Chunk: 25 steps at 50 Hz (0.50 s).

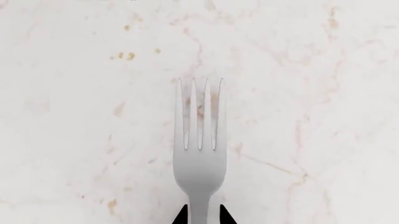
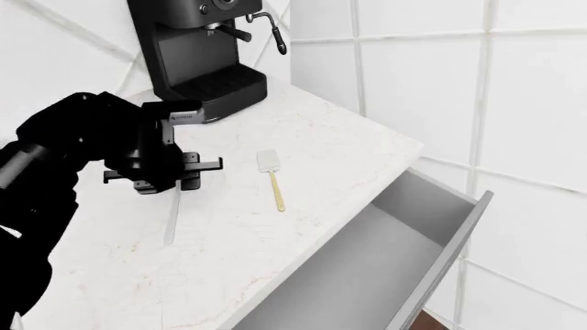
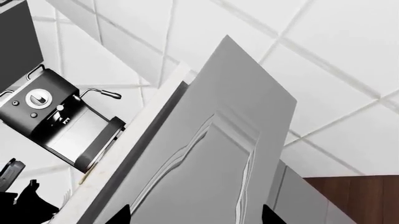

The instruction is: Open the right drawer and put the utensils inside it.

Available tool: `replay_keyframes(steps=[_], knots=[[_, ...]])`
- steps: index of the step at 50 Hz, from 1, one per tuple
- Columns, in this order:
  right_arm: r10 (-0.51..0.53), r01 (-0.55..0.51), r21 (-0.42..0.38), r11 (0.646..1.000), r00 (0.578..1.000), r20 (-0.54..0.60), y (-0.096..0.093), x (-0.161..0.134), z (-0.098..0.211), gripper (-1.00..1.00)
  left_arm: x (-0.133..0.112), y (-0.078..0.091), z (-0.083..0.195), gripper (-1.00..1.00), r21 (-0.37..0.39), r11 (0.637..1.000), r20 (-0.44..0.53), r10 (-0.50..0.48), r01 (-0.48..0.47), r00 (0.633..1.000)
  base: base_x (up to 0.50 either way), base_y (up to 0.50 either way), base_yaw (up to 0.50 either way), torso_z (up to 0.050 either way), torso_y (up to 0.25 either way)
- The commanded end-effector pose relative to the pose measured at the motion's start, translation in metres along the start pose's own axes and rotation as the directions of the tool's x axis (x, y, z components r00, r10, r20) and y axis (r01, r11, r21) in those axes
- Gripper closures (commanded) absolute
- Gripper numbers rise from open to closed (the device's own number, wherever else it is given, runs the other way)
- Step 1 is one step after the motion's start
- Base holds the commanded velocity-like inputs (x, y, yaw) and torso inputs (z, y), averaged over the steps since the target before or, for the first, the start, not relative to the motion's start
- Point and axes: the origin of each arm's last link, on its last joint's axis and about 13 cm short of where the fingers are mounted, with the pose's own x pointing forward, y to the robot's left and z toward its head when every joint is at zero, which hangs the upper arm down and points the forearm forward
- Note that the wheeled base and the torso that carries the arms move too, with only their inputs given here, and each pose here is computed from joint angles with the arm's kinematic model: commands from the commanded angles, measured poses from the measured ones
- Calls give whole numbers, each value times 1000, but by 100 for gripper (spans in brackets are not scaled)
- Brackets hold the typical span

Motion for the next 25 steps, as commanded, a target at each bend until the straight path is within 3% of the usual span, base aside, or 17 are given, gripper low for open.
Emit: replay_keyframes(steps=[1, 11, 12, 13, 25], knots=[[7, -7, 1, 1000, 1000, 4, 0, 0, 0, -100, 24, 14, -23, 100, -16, 995, -37, 96, -97, 995, 8, -8, 0, 0, 0], [3, -3, 6, 1000, 1000, 2, 0, 0, -2, -100, 26, 18, -21, 100, -49, 989, -20, 140, -141, 990, 3, -1, -1, 0, 0], [5, -5, 5, 1000, 1000, 3, 0, 0, -1, -100, 11, 17, -13, 100, 9, 997, 7, 81, -81, 997, 0, 0, 0, 0, 0], [5, -5, 5, 1000, 1000, 3, 0, 0, -1, -100, 8, 17, -11, 100, 18, 997, 6, 73, -73, 997, 0, 0, 0, 0, 0], [7, -7, 5, 1000, 1000, 6, 0, 0, 0, -100, -44, 17, 10, 100, 78, 995, 93, 51, -59, 994, 0, 0, 0, 0, 0]])
